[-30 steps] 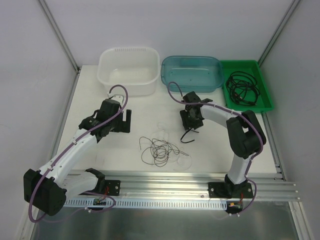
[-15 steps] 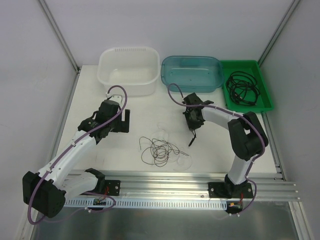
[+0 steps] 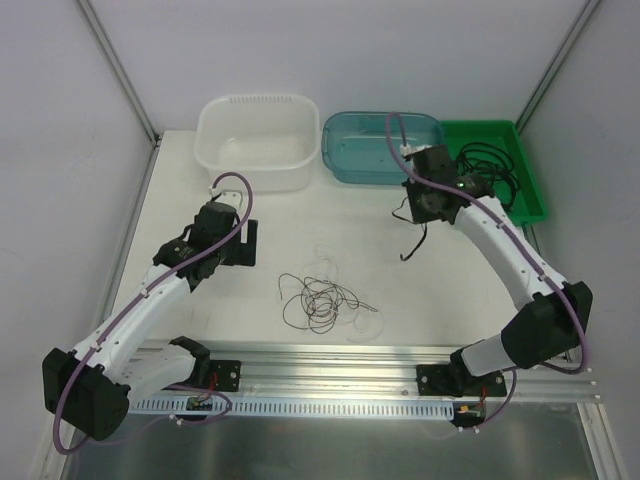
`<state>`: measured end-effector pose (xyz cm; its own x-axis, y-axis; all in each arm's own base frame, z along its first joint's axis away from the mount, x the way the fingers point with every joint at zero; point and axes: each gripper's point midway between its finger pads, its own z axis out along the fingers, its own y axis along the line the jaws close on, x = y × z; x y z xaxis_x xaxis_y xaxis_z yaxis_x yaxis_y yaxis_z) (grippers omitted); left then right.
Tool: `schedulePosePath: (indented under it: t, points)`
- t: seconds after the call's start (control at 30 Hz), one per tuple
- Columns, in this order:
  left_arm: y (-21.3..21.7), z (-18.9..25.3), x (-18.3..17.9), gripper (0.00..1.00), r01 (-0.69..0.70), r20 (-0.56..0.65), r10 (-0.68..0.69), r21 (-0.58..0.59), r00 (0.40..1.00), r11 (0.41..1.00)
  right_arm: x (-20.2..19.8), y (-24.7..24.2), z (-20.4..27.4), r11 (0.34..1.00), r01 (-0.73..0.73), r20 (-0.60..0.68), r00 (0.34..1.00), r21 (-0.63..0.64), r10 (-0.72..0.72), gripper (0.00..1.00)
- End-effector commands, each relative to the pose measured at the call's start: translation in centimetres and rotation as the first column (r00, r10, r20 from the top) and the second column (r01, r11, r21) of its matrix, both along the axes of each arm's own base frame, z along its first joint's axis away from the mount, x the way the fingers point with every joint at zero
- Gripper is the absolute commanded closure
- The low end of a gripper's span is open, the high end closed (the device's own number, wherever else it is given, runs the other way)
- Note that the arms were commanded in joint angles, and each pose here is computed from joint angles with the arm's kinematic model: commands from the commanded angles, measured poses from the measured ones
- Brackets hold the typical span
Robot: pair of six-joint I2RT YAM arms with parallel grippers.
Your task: Untangle the cables
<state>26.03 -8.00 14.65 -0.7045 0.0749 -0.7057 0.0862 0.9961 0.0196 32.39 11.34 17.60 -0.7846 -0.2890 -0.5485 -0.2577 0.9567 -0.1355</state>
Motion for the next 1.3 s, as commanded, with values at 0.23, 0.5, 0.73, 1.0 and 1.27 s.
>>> schedulePosePath:
  t: [0.23, 0.5, 0.73, 1.0, 1.27]
  points:
    - [0.9, 0.7, 0.4, 0.15, -0.024, 0.046, 0.023, 0.026, 0.999, 0.999, 6.6, -10.9, 14.0, 0.959, 0.252, 0.339, 0.92, -0.128, -0.197, 0.99]
    - [1.0, -0.2, 0.3, 0.15, -0.026, 0.022, 0.025, 0.043, 0.999, 0.999, 15.8, -16.8, 14.9, 0.935, 0.338, 0.498, 0.832, -0.107, -0.244, 0.99]
    - [1.1, -2.1, 0.5, 0.15, -0.021, -0.046, 0.025, 0.087, 0.999, 0.996, 23.1, -20.5, 9.6, 0.934, 0.312, 0.507, 0.841, -0.175, -0.186, 0.99]
    - [0.9, -3.2, 0.6, 0.15, -0.01, -0.092, 0.019, 0.098, 0.996, 0.995, 26.1, -25.2, 1.1, 0.886, 0.405, 0.417, 0.862, -0.225, -0.288, 0.93]
    - [0.7, -2.9, 0.6, 0.15, -0.003, -0.082, 0.01, 0.085, 0.997, 0.996, 24.8, -26.2, 3.6, 0.852, 0.494, 0.46, 0.805, -0.172, -0.374, 0.41]
